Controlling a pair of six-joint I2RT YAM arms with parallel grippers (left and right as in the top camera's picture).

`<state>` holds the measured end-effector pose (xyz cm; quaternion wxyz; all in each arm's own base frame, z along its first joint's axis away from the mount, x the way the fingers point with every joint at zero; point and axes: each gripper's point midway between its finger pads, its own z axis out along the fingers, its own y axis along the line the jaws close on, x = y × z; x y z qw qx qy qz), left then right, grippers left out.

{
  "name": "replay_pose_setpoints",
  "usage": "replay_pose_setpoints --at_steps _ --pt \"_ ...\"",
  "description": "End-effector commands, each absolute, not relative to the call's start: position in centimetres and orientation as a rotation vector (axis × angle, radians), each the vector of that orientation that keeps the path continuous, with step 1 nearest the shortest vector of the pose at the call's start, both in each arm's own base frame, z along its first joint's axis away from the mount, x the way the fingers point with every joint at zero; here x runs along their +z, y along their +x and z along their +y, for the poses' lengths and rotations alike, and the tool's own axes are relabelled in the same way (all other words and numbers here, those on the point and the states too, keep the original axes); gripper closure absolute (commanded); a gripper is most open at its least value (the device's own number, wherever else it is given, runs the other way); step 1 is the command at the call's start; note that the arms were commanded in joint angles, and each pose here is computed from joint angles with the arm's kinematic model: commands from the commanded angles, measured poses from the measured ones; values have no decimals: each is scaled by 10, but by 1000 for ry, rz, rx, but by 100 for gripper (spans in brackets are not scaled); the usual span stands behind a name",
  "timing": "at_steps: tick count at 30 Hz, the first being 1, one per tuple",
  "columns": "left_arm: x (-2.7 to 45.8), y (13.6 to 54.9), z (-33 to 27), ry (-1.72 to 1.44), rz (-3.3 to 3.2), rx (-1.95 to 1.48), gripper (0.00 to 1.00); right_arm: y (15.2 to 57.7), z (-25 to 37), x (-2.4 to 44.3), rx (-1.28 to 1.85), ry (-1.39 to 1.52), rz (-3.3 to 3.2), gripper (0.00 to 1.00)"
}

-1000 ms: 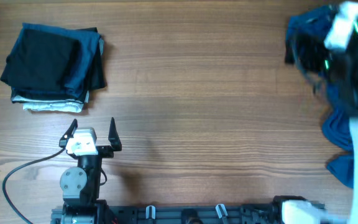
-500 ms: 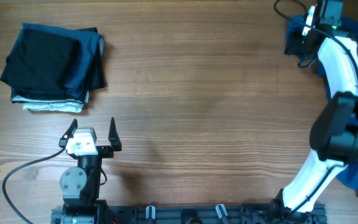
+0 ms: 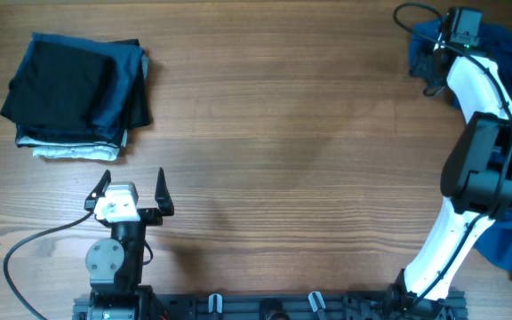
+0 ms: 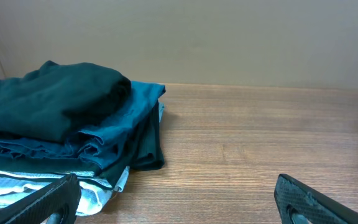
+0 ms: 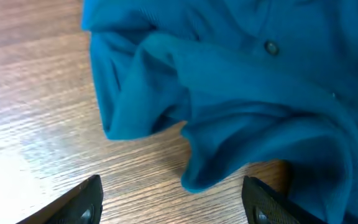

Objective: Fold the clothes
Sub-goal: 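Reach the right gripper to the far edge of the blue polo shirt and grasp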

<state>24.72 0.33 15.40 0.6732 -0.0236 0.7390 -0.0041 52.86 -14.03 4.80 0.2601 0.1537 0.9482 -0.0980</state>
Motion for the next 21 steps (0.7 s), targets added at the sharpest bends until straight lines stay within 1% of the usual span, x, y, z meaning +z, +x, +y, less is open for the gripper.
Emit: replay_pose_setpoints --at_steps 1,3,8,10,11,13,14,18,21 --pt "154 247 4 -41 1658 16 0 526 -150 23 -311 467 2596 28" --pt "154 247 4 -41 1658 16 0 525 -150 13 -311 473 2608 31" --pt "154 247 4 -41 1658 16 0 530 -153 -1 -306 494 2597 31" --pt "154 247 4 -42 1659 16 0 531 -153 -1 -305 493 2590 47" --pt "154 247 4 -41 1658 16 0 532 -153 0 -305 493 2587 58" --pt "154 247 4 -41 1658 16 0 531 -153 -1 -305 494 2593 88" --pt "154 247 4 -41 1658 16 0 529 -151 -2 -303 493 2604 96" --pt "154 247 4 -41 1659 16 0 531 -133 -5 -236 453 2625 96" --pt "154 247 4 -42 1659 16 0 532 -108 -8 -182 398 2658 96"
